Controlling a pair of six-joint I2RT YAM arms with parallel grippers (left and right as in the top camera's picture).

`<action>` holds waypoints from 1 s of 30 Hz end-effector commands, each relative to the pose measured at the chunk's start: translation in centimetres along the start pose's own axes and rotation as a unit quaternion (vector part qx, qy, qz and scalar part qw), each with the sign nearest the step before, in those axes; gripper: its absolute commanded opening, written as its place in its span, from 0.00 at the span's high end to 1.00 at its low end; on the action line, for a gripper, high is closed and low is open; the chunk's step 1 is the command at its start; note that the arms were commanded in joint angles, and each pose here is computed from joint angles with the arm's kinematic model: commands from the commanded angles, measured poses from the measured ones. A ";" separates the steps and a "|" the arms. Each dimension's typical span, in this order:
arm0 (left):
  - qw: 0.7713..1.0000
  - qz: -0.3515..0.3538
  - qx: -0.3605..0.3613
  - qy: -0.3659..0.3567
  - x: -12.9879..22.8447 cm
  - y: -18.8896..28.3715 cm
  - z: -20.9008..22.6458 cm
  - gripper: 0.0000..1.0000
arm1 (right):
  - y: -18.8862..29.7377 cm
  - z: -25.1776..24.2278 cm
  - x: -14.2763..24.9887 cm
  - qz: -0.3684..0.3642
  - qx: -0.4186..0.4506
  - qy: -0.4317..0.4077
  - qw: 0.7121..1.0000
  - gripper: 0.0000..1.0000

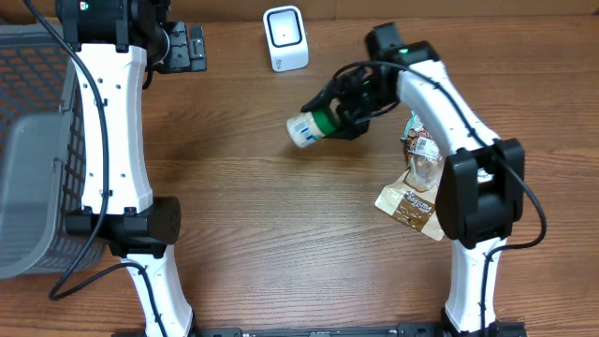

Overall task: Scan the item barcode
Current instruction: 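Hold the jar in front of the scanner with the right gripper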

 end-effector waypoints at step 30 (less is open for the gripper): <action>1.000 -0.015 -0.004 0.000 -0.1 1.1 0.2 0.00 | 7.9 14.7 -1.9 -0.522 0.174 0.397 0.735 0.70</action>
Point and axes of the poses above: each gripper's point midway between its finger pads, its own y axis back along the fingers, its own z axis along the line the jaws close on, x = y × z, the point moved 3 cm from there along y, back along the fingers, and after that the axes turned 2 degrees about -y, right-handed, at the moved point
